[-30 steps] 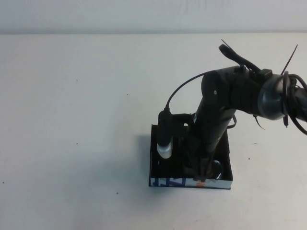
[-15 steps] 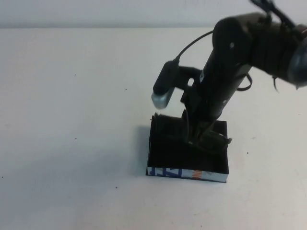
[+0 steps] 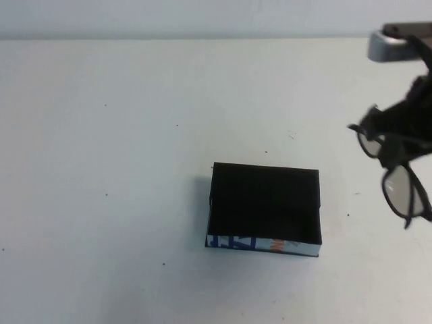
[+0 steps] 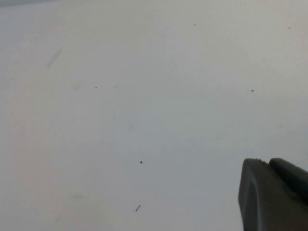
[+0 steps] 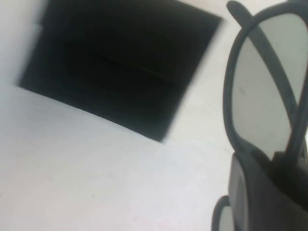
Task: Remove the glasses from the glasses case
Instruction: Place the glasses on the table
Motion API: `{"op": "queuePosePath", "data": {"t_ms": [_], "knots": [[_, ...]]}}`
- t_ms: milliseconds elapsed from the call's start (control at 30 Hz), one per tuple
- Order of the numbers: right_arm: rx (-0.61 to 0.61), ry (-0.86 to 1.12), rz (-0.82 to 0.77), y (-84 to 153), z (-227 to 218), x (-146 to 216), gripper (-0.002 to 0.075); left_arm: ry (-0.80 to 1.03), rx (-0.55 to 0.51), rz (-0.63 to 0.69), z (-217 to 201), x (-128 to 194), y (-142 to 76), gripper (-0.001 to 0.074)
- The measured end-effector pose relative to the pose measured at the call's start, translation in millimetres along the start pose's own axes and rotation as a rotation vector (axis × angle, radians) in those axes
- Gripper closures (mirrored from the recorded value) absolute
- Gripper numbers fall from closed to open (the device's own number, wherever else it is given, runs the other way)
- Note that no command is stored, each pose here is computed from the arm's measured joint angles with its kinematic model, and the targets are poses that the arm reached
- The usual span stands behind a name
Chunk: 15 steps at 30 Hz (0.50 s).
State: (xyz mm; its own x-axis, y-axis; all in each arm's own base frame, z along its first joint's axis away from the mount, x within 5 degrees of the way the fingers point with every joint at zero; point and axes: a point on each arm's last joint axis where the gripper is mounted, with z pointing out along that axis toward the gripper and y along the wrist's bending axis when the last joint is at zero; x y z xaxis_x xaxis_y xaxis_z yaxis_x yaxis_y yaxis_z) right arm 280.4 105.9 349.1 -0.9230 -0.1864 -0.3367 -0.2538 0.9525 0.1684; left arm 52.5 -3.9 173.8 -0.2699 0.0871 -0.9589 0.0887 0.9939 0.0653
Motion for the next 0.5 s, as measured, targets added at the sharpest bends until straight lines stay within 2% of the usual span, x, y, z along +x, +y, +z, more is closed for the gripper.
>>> {"op": "queuePosePath", "data": {"t_ms": [200, 333, 500], "knots": [[0.06, 0.144, 0.242, -56, 56, 38, 0.0682, 0.0, 0.0, 0.0, 0, 0, 0, 0.074], [0.074, 0.168, 0.28, -70, 88, 50, 0.0673, 0.0, 0.0, 0.0, 0, 0, 0, 0.0739], [0.067, 0.109, 0.271, -74, 110, 44, 0.0577, 0.0, 0.0, 0.0, 0, 0, 0, 0.074]]}}
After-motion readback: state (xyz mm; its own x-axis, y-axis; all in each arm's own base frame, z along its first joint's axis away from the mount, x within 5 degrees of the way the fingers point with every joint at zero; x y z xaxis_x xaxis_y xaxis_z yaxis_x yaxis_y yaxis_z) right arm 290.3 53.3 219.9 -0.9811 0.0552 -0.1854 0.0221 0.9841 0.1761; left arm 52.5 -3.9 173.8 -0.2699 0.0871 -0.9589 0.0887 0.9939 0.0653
